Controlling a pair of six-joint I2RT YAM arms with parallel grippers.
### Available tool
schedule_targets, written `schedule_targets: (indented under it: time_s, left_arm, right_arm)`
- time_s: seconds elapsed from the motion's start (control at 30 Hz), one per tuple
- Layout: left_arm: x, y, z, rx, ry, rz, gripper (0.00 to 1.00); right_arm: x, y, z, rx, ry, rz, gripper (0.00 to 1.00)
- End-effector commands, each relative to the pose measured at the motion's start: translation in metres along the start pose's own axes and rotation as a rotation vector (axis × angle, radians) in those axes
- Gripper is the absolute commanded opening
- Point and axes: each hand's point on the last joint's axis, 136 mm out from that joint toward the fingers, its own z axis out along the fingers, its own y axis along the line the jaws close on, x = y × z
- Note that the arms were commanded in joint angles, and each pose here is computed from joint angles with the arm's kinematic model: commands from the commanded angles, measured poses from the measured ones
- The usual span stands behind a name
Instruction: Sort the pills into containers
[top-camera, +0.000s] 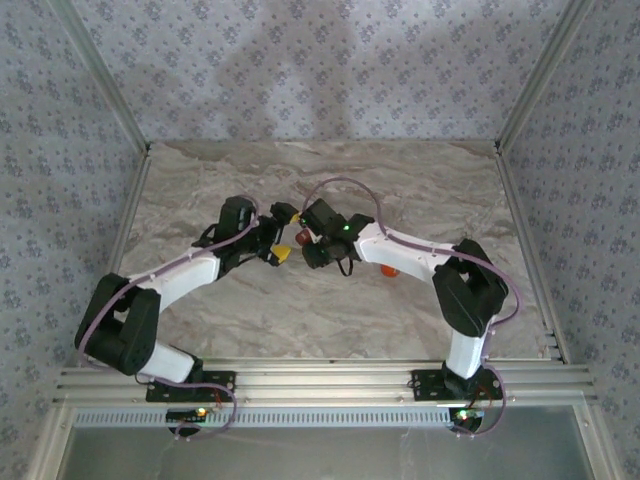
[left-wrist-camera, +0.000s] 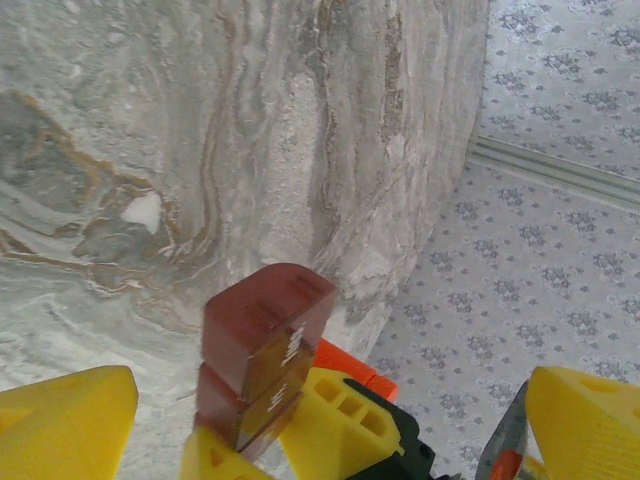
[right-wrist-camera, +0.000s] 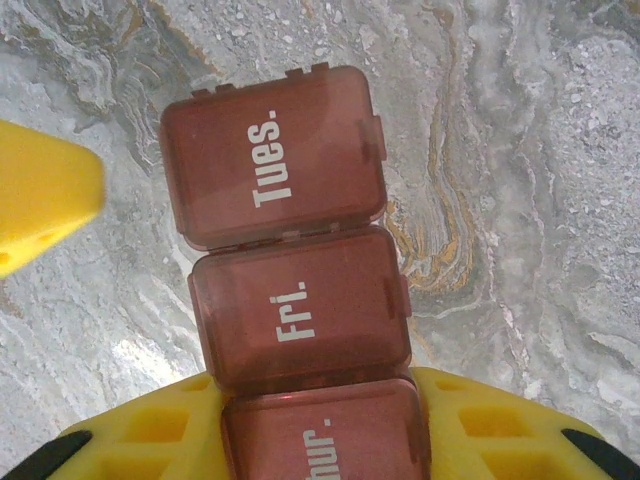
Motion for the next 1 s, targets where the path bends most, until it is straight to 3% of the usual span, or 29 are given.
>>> schedule_targets:
  time_s: [0.0,0.33,0.97]
  left_arm:
    - [0.001,-0.03,0.006,0.078,-0.01,0.008,0.99]
    - [0.002,-0.045,0.016,0.134,-0.006,-0.019,0.99]
    - [0.019,-0.088,-0.01,0.232,0.007,-0.004,0.99]
  right_arm:
    - [-0.007,0.004,-0.01,-0.006,-0.048,0.021,0.37]
    - [0.0,0.005,-0.005,-0.012,-0.034,0.022,0.37]
    - [0.008,0.005,0.009,-0.019,0.01,0.041,0.37]
